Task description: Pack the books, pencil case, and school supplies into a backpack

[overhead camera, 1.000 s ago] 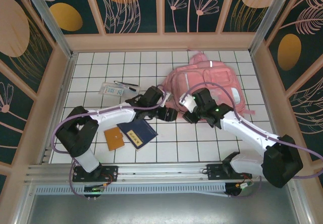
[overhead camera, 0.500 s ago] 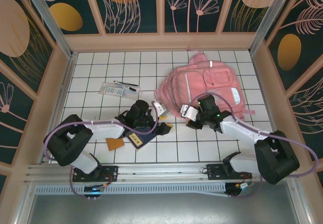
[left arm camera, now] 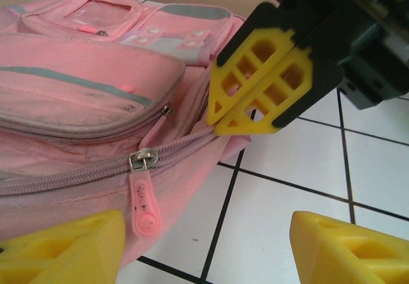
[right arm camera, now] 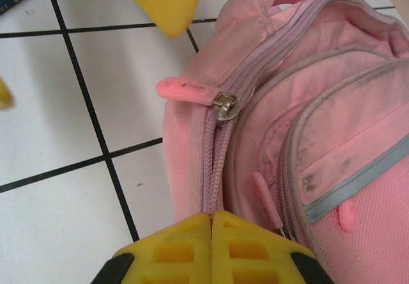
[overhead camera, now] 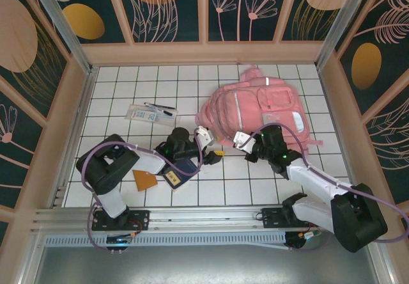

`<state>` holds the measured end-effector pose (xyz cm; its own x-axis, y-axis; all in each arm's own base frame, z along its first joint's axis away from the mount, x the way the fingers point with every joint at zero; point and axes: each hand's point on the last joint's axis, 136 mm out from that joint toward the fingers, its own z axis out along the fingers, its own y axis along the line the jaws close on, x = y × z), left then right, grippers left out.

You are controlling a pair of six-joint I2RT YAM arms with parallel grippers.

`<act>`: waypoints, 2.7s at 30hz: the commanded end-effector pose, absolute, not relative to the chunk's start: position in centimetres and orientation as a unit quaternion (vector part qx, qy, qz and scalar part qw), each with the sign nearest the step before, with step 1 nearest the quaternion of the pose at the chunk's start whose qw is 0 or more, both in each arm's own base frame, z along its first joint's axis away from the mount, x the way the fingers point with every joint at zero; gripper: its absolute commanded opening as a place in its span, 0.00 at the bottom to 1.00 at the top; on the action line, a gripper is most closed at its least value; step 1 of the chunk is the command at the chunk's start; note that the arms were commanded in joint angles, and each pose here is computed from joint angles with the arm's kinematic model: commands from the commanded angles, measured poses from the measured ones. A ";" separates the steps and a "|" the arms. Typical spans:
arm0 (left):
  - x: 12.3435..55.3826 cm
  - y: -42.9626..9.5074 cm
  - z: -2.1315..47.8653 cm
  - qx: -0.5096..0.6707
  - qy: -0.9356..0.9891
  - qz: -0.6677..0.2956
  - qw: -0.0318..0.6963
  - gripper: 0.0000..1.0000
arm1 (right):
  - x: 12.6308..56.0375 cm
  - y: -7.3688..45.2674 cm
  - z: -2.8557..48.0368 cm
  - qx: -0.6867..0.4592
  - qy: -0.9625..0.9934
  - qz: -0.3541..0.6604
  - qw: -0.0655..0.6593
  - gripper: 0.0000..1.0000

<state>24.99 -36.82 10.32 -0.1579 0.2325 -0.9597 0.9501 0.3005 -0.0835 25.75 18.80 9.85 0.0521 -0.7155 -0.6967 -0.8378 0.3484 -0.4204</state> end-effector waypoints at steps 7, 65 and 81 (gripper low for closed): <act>27.8 -37.5 11.1 0.440 0.652 -0.336 0.519 0.65 | 25.7 19.9 12.6 -0.569 0.644 0.082 0.505 0.00; 30.7 -32.9 11.3 0.496 0.687 -0.262 0.462 0.00 | 24.9 16.8 6.2 -0.632 0.668 -0.012 0.392 0.00; 35.4 -31.9 13.9 0.619 0.554 -0.063 0.553 0.00 | 22.0 19.3 8.5 -0.644 0.640 0.079 0.412 0.00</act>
<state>28.65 -36.00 12.24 0.2770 0.4854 -0.8292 0.9234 0.1040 0.3694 24.79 19.87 10.18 0.2233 -0.7637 -0.6057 -0.8110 0.1992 -0.5501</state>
